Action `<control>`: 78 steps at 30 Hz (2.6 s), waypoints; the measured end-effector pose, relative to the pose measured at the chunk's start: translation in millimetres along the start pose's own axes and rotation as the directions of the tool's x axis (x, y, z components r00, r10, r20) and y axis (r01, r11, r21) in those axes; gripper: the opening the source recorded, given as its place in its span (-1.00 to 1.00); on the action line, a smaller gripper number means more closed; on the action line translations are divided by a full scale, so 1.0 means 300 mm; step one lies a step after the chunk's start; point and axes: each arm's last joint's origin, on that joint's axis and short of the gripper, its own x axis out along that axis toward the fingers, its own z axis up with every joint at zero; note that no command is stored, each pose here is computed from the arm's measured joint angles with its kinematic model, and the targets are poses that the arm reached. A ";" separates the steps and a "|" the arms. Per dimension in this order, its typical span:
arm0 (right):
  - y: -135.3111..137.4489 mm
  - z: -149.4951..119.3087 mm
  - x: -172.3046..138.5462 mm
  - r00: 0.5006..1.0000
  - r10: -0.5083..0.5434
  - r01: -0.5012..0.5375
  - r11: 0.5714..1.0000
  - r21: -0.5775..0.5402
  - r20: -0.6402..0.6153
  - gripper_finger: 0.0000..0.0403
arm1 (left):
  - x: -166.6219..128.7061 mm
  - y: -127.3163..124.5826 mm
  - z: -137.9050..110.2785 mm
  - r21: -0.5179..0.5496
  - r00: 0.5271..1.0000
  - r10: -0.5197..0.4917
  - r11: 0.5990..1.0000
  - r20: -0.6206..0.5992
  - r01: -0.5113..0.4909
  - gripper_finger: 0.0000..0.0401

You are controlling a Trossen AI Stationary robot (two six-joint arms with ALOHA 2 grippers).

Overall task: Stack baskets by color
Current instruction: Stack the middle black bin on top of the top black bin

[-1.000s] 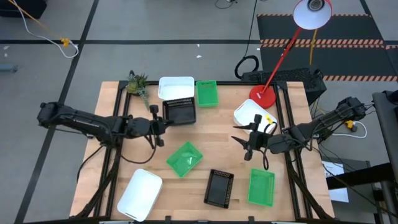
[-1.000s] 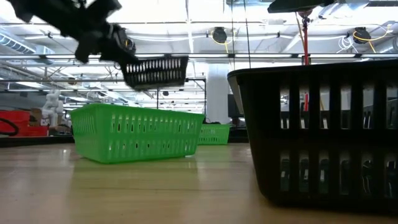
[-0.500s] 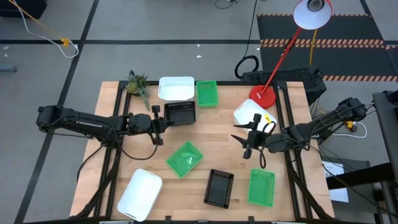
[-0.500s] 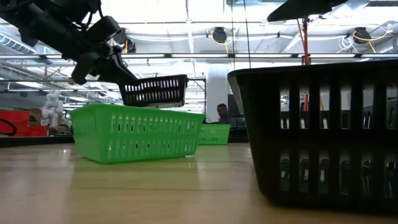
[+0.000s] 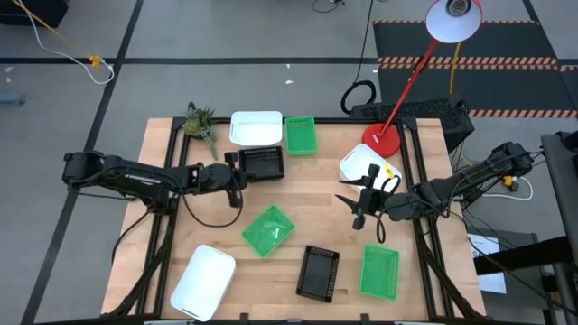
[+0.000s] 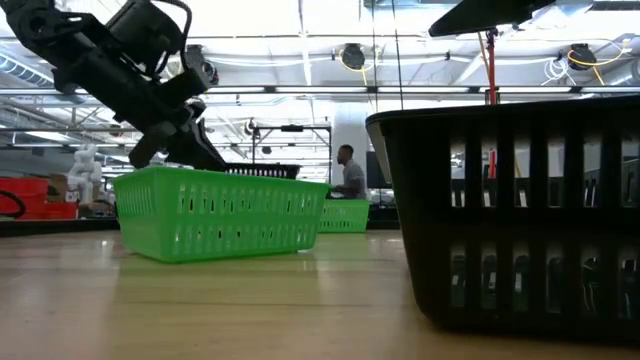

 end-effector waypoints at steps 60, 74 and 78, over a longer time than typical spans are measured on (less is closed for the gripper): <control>0.000 -0.001 0.000 1.000 0.001 -0.001 1.000 0.000 -0.001 -0.10 | 0.018 0.009 -0.049 -0.024 0.992 -0.073 0.997 -0.107 0.071 -0.84; 0.000 -0.001 0.000 1.000 0.001 -0.001 1.000 0.000 -0.001 -0.10 | 0.018 0.011 -0.047 -0.007 0.993 -0.053 0.999 -0.107 0.052 -0.35; 0.000 -0.001 0.000 1.000 0.001 -0.001 1.000 0.000 -0.001 -0.10 | 0.018 0.014 -0.041 -0.031 0.995 -0.044 0.999 -0.089 0.042 -0.21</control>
